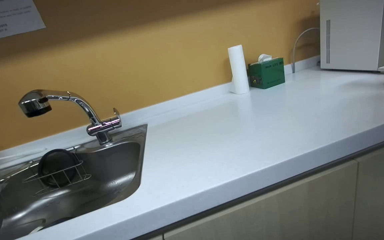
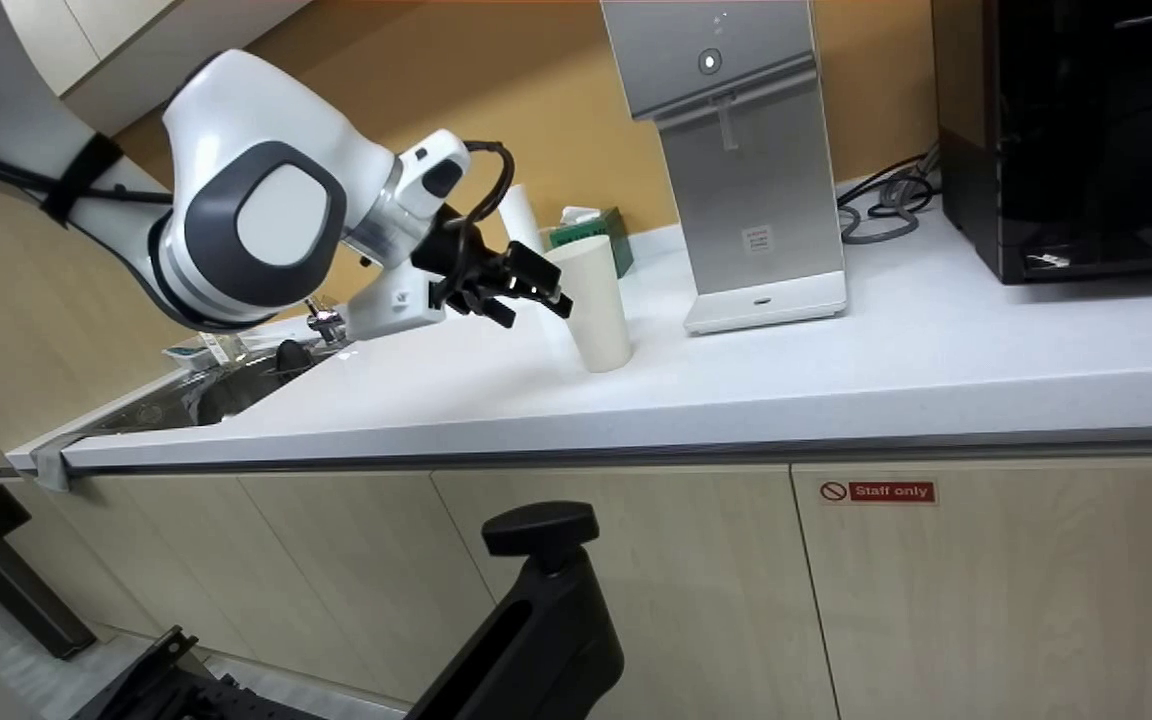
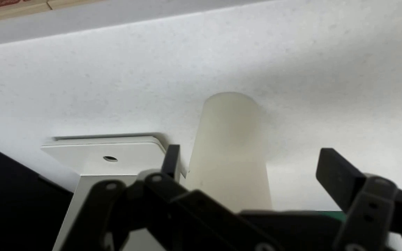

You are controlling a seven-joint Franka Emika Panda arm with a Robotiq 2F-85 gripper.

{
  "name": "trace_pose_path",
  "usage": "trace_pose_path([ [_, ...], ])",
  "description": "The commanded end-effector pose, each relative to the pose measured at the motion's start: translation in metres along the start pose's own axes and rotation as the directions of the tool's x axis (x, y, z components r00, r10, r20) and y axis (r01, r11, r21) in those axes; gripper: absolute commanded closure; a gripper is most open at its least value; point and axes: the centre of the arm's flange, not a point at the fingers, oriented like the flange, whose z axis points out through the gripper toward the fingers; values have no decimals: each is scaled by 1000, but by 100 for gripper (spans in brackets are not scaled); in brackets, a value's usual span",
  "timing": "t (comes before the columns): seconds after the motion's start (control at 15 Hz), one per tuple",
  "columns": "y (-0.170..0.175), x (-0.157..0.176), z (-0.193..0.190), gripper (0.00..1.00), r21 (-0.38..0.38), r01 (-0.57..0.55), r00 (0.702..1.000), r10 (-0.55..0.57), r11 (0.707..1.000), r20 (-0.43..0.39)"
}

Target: Put the cup on the water dispenser

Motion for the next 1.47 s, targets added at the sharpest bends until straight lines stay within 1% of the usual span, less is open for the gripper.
trace_pose_path([
  [0.0, 0, 0, 1, 0, 1, -5, 1000, 5, 1000, -1],
  [0.13, 1, 0, 1, 0, 0, -10, 1000, 10, 1000, -2],
  [0.27, -1, 3, 12, 0, -9, -75, 996, 74, 997, -49],
  [0.47, 0, 7, 19, 0, -18, -132, 986, 129, 991, -105],
  [0.6, 0, 6, 24, 0, -5, -160, 982, 159, 987, -104],
  [0.8, -9, 9, 31, 0, 30, -154, 985, 156, 988, -76],
  [1.0, -23, 14, 37, 0, 56, -139, 985, 143, 989, -94],
  [1.13, -28, 19, 41, 0, 52, -131, 984, 137, 990, -111],
  [1.4, -22, 29, 39, 0, 39, -135, 982, 139, 990, -130],
])
